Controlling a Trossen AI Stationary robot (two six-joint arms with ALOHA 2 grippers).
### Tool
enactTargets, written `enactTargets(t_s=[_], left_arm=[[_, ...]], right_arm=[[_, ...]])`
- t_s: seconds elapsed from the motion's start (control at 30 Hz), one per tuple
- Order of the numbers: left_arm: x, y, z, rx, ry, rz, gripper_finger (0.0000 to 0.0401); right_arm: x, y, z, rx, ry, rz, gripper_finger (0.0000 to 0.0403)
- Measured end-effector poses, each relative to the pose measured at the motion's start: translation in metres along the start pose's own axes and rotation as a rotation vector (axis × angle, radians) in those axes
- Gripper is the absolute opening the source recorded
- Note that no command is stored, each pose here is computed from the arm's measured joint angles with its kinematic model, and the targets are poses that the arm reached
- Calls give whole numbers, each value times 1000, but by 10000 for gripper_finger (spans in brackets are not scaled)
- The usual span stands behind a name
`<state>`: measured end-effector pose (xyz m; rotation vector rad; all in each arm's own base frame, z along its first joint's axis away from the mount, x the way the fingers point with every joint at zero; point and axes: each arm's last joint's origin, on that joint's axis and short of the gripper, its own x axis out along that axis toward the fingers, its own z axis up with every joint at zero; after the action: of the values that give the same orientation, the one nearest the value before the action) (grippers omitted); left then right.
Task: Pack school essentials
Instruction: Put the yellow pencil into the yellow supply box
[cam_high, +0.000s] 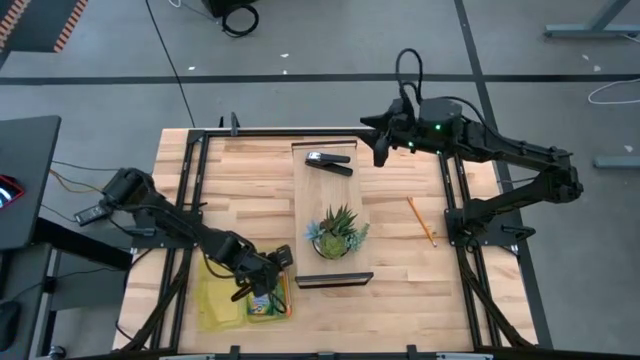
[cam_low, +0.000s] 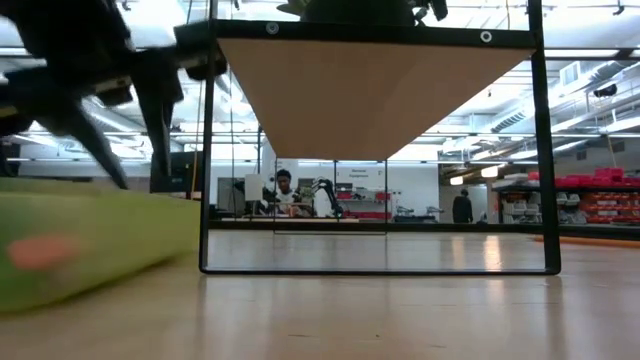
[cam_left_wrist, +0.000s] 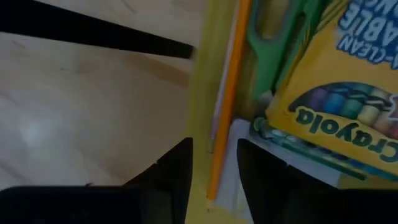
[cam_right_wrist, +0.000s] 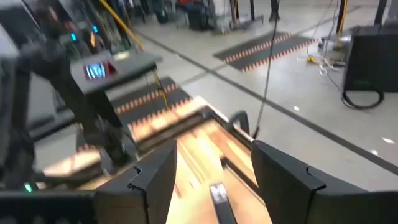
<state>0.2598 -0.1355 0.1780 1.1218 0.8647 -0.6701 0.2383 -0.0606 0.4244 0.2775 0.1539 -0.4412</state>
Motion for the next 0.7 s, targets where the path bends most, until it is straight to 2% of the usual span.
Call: enactTargets(t_s=[0.5,0.7], left_arm=[[-63,-6,-27,-118,56,-50,76],[-92,-5,-52,-268,102,-44,51]], right_arm=[[0,-10,-20,-76,180,-58,213],[-1,-15,-27,-111,268,-91,213]])
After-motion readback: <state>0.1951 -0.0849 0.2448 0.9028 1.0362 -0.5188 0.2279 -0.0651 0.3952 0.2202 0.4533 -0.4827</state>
